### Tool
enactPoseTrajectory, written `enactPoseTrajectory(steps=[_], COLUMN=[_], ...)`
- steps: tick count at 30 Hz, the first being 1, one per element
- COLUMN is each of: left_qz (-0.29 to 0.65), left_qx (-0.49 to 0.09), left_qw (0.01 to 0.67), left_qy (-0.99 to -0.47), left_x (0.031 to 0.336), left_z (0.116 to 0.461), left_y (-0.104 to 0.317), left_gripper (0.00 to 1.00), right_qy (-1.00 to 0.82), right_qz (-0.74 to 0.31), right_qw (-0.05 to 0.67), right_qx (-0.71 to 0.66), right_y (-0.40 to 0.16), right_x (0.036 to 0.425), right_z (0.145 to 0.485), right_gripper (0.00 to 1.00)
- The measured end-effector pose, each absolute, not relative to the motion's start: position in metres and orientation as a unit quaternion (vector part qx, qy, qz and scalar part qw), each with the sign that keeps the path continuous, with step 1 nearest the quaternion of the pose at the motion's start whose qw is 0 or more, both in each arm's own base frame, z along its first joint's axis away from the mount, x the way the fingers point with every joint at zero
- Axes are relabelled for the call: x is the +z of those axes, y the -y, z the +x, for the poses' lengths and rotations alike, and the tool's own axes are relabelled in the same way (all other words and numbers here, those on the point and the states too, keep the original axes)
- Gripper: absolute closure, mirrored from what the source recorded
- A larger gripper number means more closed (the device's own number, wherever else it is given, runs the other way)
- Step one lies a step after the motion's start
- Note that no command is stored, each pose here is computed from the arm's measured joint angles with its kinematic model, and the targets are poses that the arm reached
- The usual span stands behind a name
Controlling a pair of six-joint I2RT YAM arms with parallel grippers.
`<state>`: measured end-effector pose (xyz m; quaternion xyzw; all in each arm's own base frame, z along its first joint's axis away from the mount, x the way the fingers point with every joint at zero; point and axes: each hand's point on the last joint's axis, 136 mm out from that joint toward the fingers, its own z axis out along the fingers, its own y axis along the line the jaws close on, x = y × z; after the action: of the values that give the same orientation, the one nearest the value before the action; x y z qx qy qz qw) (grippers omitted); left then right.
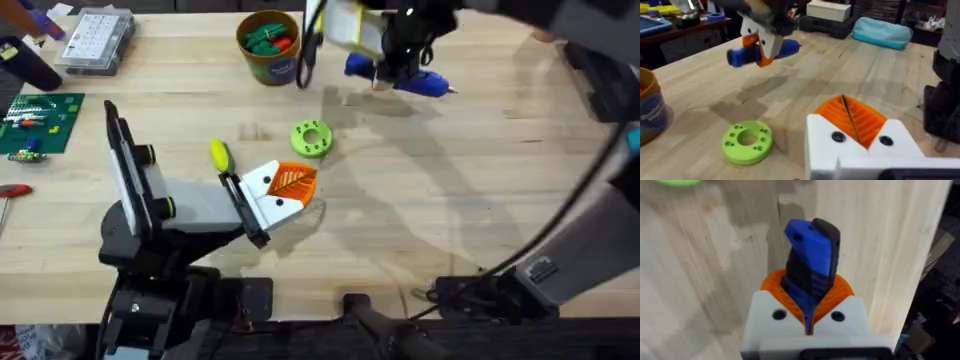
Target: Pick up the gripper from the table and insert it into the empty holder that is missing its gripper. Then pick up a screw, insert it into the mounting hole, and use the screwdriver to tighten it. Finally, clean up the table by picking up the vegetable and placing it into the bucket.
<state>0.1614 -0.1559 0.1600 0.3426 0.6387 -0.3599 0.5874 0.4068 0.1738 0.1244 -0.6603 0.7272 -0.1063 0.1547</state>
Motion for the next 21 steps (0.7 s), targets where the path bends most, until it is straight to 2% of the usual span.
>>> enactPoseTrajectory(steps=[7,16,17,19,21], left_qz=[0.306,0.269,0.267,0.264,0.261], left_qx=[-0.338,-0.329,-0.328,-0.327,-0.326], left_qw=[0.611,0.618,0.618,0.619,0.617], left_qy=[-0.647,-0.662,-0.663,-0.664,-0.667], left_x=[0.168,0.169,0.169,0.169,0.168], left_z=[0.175,0.185,0.186,0.187,0.187], left_y=[0.147,0.14,0.139,0.138,0.138], left_gripper=[0.996,0.996,0.996,0.996,0.887], right_qy=[-0.704,-0.713,-0.715,-0.718,-0.719], right_qz=[-0.694,-0.688,-0.686,-0.683,-0.681], right_qw=[0.092,0.064,0.063,0.06,0.059], right_qx=[-0.118,-0.117,-0.117,-0.12,-0.125], right_y=[-0.154,-0.125,-0.123,-0.116,-0.112], right_x=[0.08,0.06,0.06,0.059,0.059], right_z=[0.415,0.424,0.424,0.426,0.428], right_gripper=[0.985,0.969,0.893,0.593,0.307])
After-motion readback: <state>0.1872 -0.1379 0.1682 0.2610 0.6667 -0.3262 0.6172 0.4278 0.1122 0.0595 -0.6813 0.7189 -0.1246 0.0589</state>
